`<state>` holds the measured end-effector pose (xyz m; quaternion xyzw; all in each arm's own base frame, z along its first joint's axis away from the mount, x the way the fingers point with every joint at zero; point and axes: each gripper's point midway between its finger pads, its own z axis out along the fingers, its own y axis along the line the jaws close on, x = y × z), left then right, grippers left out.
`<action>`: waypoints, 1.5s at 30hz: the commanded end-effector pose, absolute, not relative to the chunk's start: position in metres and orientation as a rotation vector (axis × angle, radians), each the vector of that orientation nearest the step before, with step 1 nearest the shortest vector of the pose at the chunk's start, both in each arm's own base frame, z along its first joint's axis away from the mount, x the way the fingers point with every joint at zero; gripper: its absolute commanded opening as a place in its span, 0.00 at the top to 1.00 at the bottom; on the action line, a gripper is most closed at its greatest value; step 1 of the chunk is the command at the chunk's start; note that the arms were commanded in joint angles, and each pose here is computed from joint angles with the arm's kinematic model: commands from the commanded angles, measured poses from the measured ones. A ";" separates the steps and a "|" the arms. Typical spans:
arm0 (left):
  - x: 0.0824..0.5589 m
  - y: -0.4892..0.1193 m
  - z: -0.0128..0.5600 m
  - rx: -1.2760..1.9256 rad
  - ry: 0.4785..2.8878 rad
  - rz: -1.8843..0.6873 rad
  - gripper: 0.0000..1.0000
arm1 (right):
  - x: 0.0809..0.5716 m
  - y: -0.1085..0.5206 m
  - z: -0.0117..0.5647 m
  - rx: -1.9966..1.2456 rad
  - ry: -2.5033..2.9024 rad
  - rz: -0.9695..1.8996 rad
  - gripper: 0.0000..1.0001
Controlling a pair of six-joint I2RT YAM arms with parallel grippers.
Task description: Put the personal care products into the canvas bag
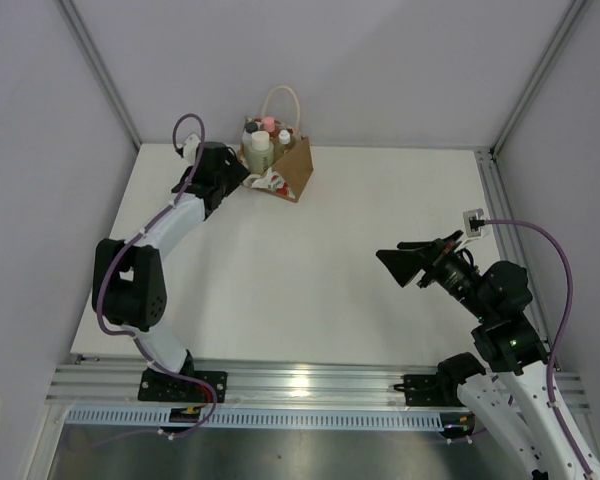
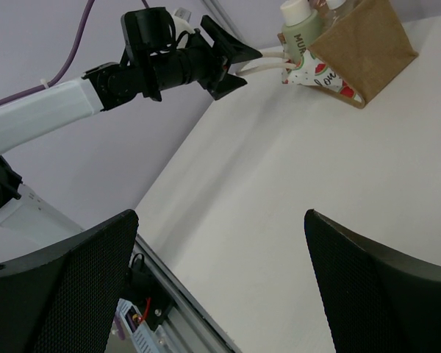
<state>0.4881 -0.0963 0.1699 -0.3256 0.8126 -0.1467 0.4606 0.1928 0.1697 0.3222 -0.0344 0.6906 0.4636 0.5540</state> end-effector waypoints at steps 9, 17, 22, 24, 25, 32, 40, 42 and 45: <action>0.519 -0.107 0.213 -0.778 1.915 -0.460 0.99 | 0.192 0.169 0.330 -0.103 1.603 1.087 0.01; 0.523 -0.109 0.274 -0.713 1.838 -0.494 0.99 | 0.191 0.171 0.331 -0.107 1.603 1.095 0.00; 0.526 -0.114 0.313 -0.681 1.789 -0.527 0.99 | 0.192 0.170 0.330 -0.103 1.602 1.090 0.01; 0.528 -0.116 0.321 -0.665 1.779 -0.538 0.99 | 0.192 0.170 0.330 -0.104 1.604 1.086 0.01; 0.529 -0.116 0.321 -0.657 1.780 -0.539 1.00 | 0.193 0.170 0.330 -0.102 1.606 1.085 0.01; 0.537 -0.135 0.320 -0.557 1.768 -0.621 0.99 | 0.192 0.170 0.329 -0.104 1.606 1.087 0.01; 0.570 -0.135 0.353 -0.548 1.669 -0.612 0.99 | 0.194 0.169 0.328 -0.098 1.608 1.073 0.01; 0.578 -0.146 0.349 -0.505 1.678 -0.636 1.00 | 0.195 0.169 0.327 -0.095 1.613 1.074 0.01; 0.573 -0.146 0.355 -0.460 1.632 -0.611 1.00 | 0.193 0.170 0.329 -0.103 1.606 1.086 0.01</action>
